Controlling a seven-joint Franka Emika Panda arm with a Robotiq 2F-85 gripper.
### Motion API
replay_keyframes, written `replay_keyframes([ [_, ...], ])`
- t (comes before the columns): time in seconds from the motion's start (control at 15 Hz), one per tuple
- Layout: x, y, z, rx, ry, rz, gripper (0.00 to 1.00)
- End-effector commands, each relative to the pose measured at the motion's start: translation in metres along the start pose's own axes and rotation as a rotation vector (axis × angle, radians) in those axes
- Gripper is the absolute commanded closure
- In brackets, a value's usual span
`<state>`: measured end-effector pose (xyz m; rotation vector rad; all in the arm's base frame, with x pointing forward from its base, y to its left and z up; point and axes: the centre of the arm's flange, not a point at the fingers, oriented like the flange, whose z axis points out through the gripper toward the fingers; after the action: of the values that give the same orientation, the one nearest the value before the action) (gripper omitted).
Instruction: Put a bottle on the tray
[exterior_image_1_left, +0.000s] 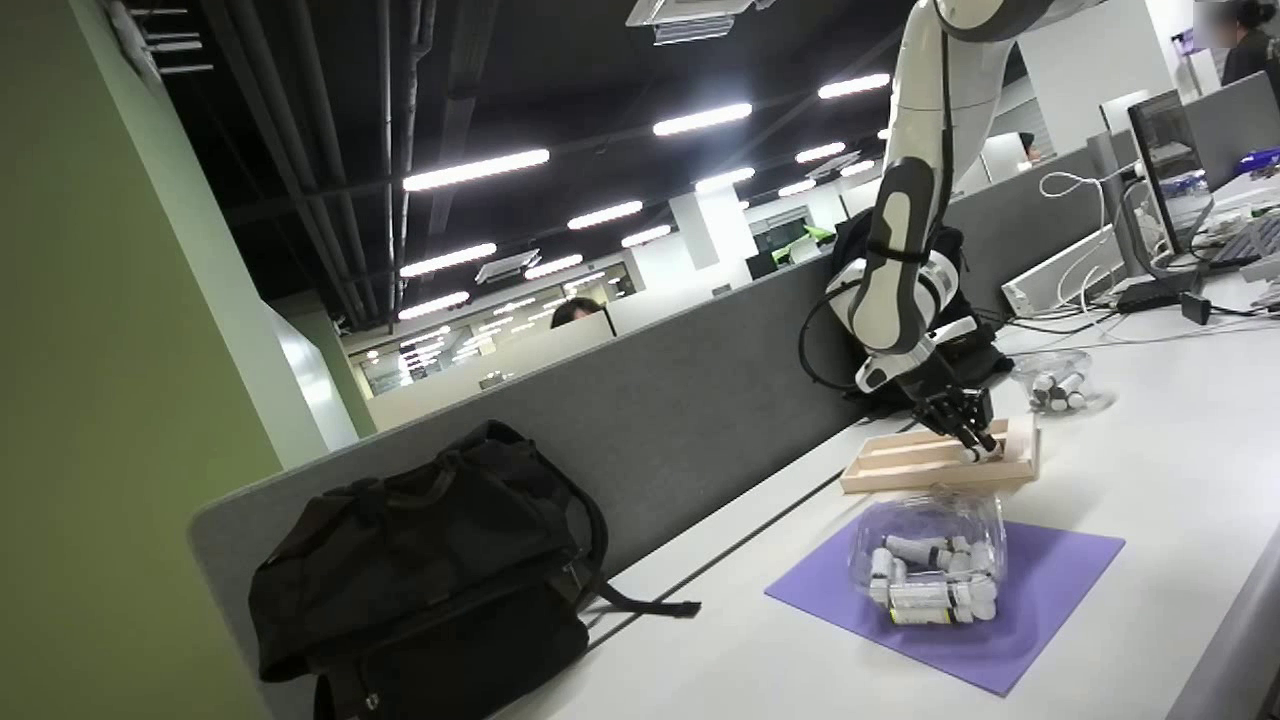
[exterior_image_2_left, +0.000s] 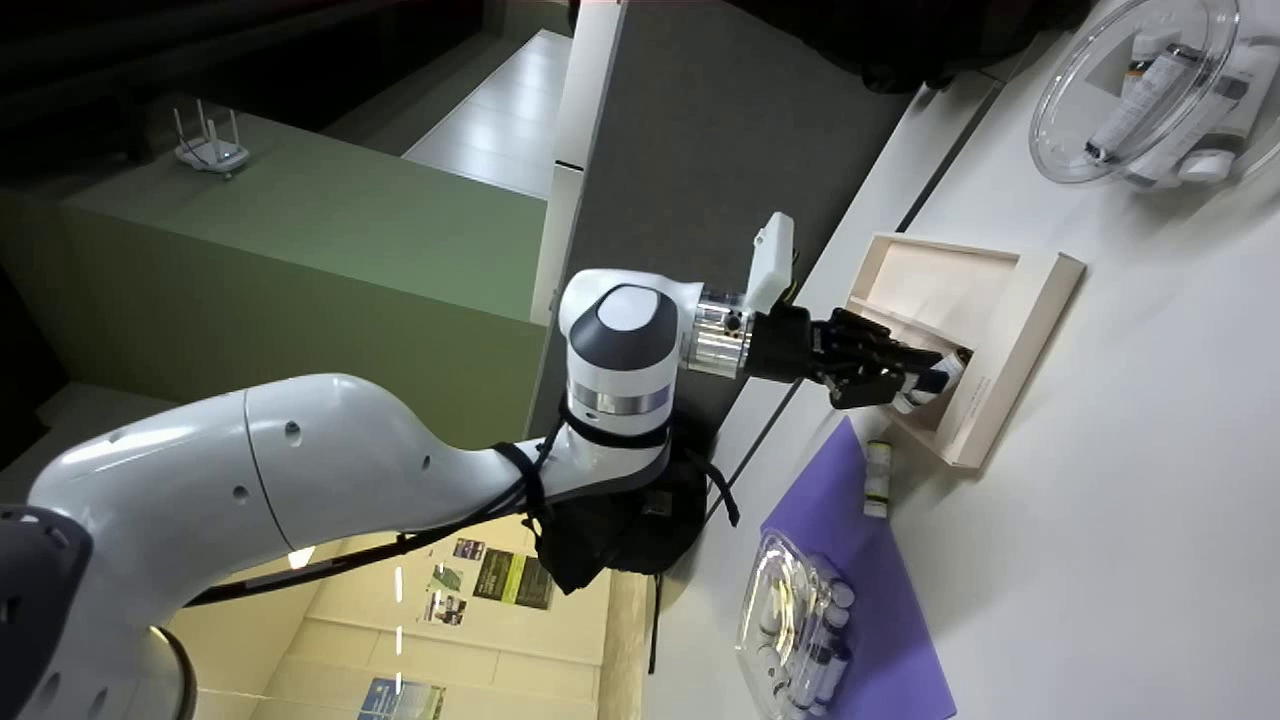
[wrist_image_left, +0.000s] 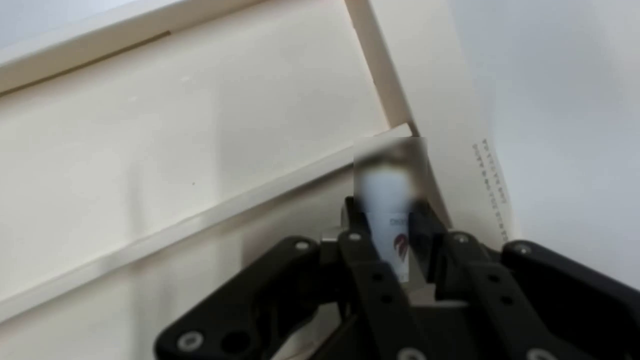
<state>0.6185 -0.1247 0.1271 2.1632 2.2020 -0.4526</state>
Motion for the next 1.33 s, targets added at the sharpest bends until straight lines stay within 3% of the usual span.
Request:
replay_keyframes([
  [0.0, -0.001, 0.005, 0.008, 0.0, -0.015, -0.021, 0.89],
  [0.8, -0.001, 0.003, -0.006, -0.169, -0.052, -0.389, 0.89],
  [1.27, -0.017, -0.019, -0.018, -0.04, -0.142, -0.467, 0.89],
])
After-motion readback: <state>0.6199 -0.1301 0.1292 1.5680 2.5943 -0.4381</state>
